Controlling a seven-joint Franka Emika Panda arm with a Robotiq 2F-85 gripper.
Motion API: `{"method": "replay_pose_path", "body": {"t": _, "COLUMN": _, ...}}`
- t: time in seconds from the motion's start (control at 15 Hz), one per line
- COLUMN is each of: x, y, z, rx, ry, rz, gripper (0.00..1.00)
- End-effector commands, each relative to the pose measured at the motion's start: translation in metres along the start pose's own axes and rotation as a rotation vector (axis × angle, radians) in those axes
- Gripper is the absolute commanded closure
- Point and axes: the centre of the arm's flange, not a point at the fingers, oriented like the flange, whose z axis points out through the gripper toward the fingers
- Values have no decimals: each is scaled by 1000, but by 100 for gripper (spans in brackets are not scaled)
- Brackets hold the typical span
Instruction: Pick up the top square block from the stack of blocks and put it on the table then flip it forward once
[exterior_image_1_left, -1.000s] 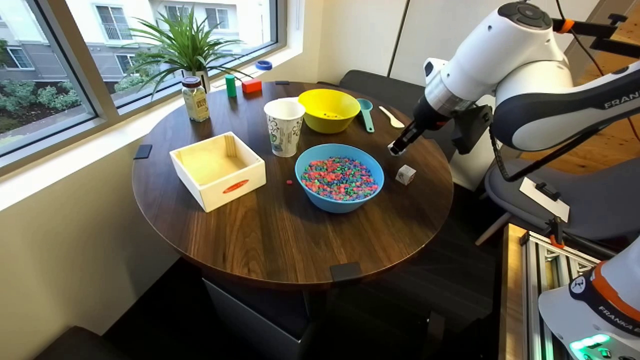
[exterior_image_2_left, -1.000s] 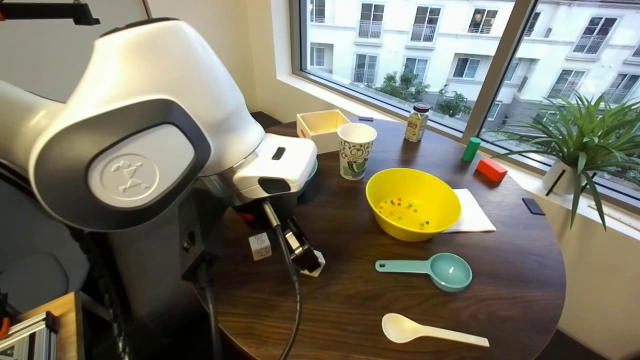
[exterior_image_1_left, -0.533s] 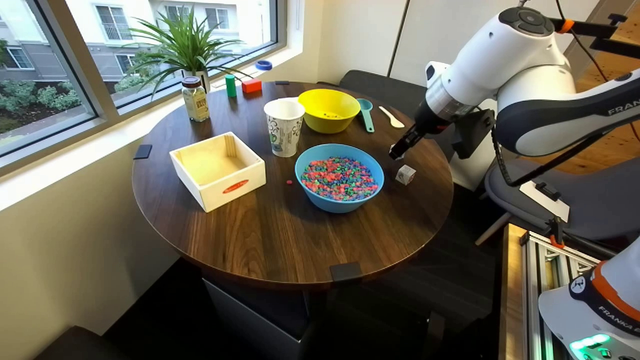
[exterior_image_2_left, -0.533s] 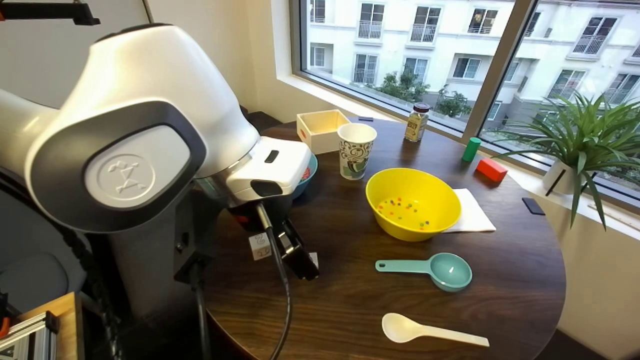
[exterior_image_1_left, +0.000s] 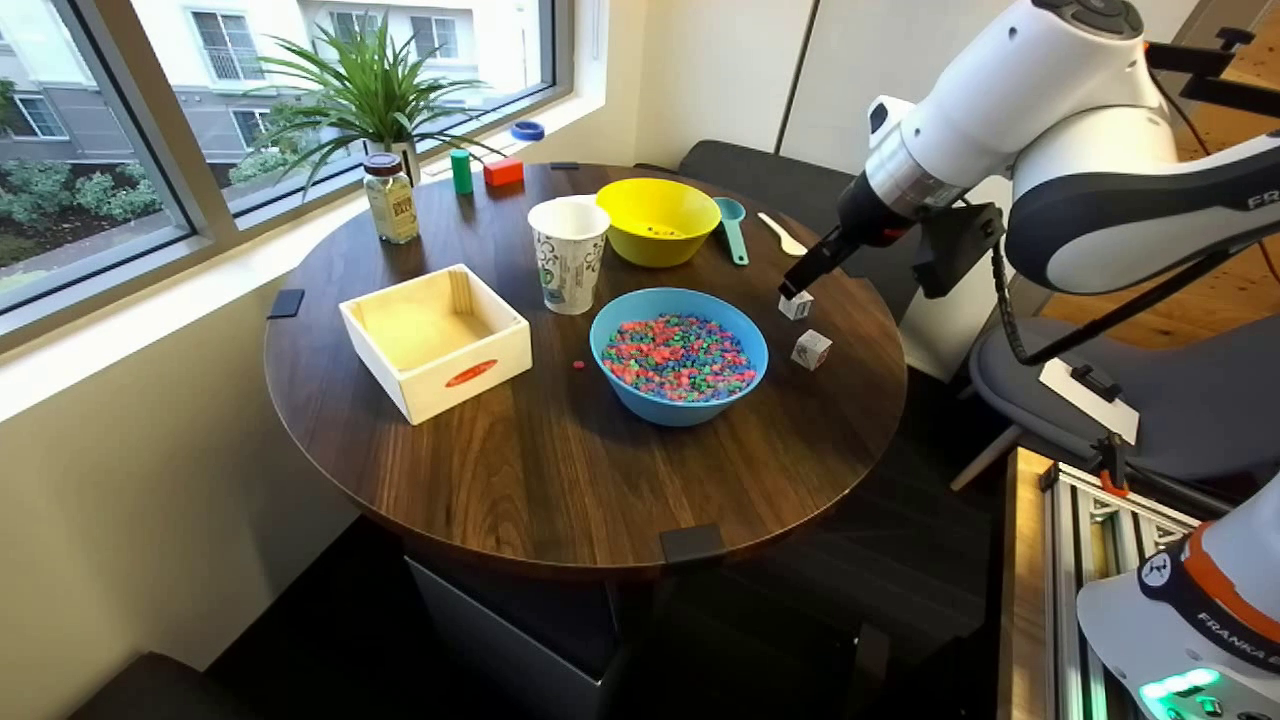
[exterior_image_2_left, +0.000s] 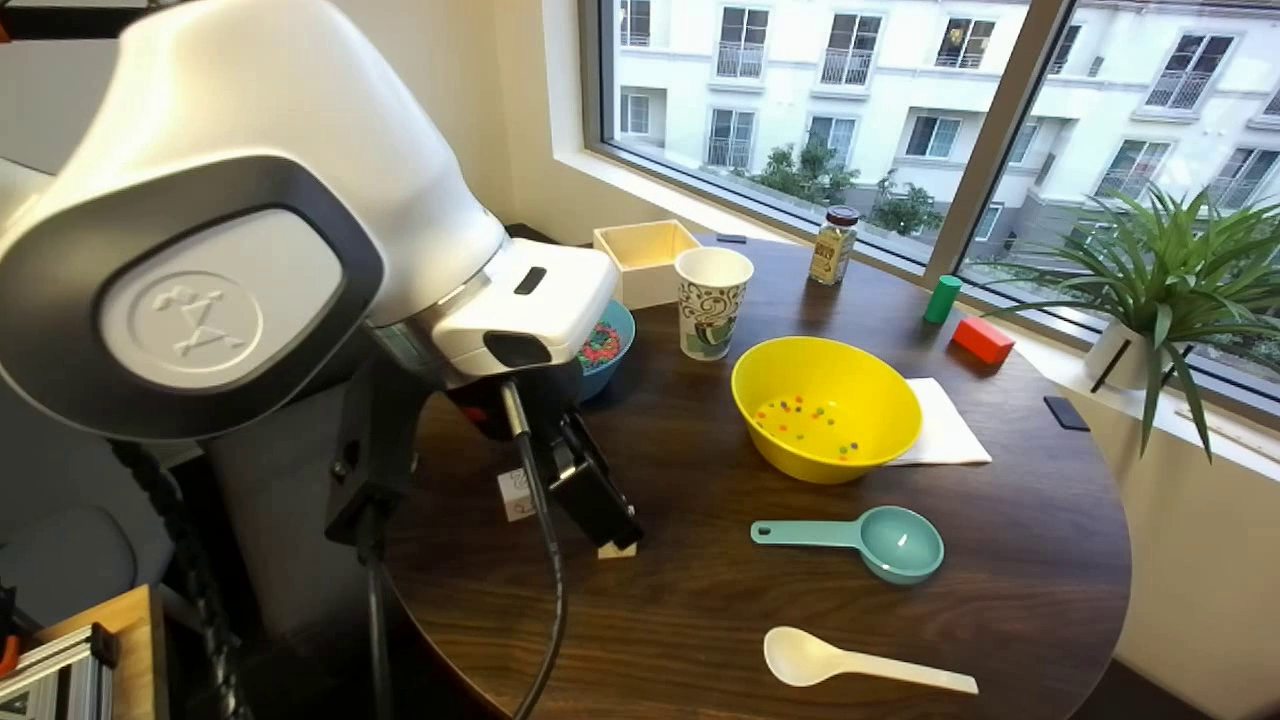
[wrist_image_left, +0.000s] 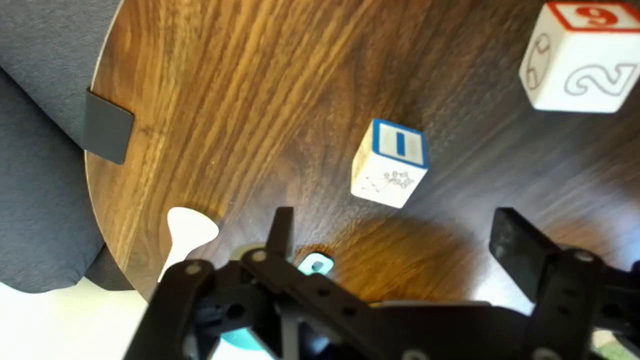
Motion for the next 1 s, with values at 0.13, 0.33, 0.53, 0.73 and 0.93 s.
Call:
{"method": "replay_pose_path", "body": {"t": 0.13, "x": 6, "y": 14, "z": -48, "rx": 1, "ry": -20, "rz": 133, "gripper": 0}}
{"method": "replay_pose_path", "body": {"t": 0.33, "x": 11, "y": 17, "z": -43, "rx": 1, "ry": -14, "rz": 128, "gripper": 0}}
{"method": "replay_pose_path", "body": {"t": 0.53, "x": 12, "y": 20, "z": -55, "rx": -3, "ry": -9, "rz": 142, "gripper": 0}}
{"method": "replay_pose_path", "body": {"t": 0.73, "x": 11, "y": 20, "z": -55, "rx": -3, "ry": -10, "rz": 143, "gripper": 0}}
{"method": "replay_pose_path", "body": {"t": 0.93, "x": 11, "y": 20, "z": -55, "rx": -3, "ry": -10, "rz": 143, "gripper": 0}}
